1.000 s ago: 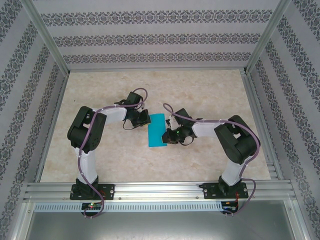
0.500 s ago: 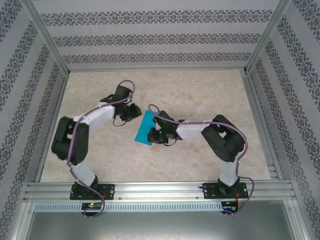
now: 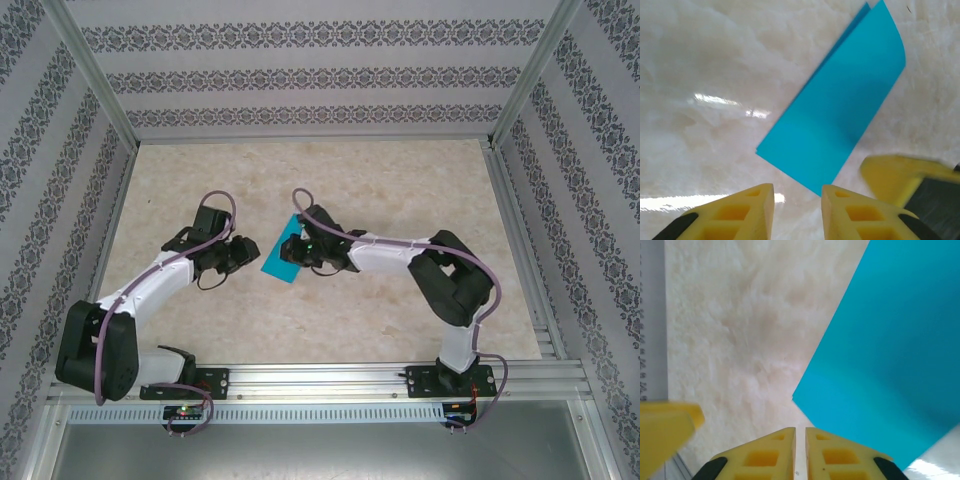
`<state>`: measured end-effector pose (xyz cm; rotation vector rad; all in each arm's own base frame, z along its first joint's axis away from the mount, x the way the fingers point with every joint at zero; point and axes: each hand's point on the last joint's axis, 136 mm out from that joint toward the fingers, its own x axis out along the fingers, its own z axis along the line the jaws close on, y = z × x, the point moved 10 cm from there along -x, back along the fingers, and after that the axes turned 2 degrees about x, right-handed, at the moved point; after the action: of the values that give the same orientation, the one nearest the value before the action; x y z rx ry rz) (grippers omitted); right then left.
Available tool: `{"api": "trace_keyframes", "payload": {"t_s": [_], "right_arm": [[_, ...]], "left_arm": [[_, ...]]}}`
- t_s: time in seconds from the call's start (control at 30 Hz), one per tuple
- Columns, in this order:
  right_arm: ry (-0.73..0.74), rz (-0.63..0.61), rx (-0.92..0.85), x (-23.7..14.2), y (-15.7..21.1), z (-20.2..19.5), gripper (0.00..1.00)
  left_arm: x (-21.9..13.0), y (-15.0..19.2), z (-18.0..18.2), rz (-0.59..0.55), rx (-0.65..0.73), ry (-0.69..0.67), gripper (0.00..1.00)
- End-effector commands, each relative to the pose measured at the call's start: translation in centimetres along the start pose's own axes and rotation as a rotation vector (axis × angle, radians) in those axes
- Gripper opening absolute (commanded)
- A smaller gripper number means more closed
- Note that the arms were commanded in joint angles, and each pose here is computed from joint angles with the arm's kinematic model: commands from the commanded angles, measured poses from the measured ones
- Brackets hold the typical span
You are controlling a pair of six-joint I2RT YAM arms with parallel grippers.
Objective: Fold a paper plane with a square sheet of paper (pick it up from the middle)
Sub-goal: Rotate the square sheet of paper at the center of the table, then first fold in half a square sheet of paper at the center of the table.
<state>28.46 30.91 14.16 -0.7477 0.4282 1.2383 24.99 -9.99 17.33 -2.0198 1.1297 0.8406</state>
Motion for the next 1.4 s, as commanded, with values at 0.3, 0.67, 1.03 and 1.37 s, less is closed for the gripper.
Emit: {"api": "trace_keyframes", "payload": {"t_s": [0.3,0.67,1.03,1.37], "right_arm": [[-0.002,0.083,-0.04,0.6,-3.8,-4.2,0.01],[0.001,0.151,-0.082,2.1,-2.9,-4.2,0.0],[0.043,0.208,-0.066,3.3,-1.7,-6.0,0.0],[0.071,0.226,-0.06,3.5,-1.3,-6.6,0.01]], "left_arm": [[4.3,3.1,-4.9,0.034,0.034,0.129,0.05],[8.3,3.3,-5.3,0.05,0.044,0.149,0.0],[10.7,3.8,-3.7,0.057,0.017,0.107,0.0],[10.5,3.6,-4.7,0.068,0.058,0.173,0.0]]}}
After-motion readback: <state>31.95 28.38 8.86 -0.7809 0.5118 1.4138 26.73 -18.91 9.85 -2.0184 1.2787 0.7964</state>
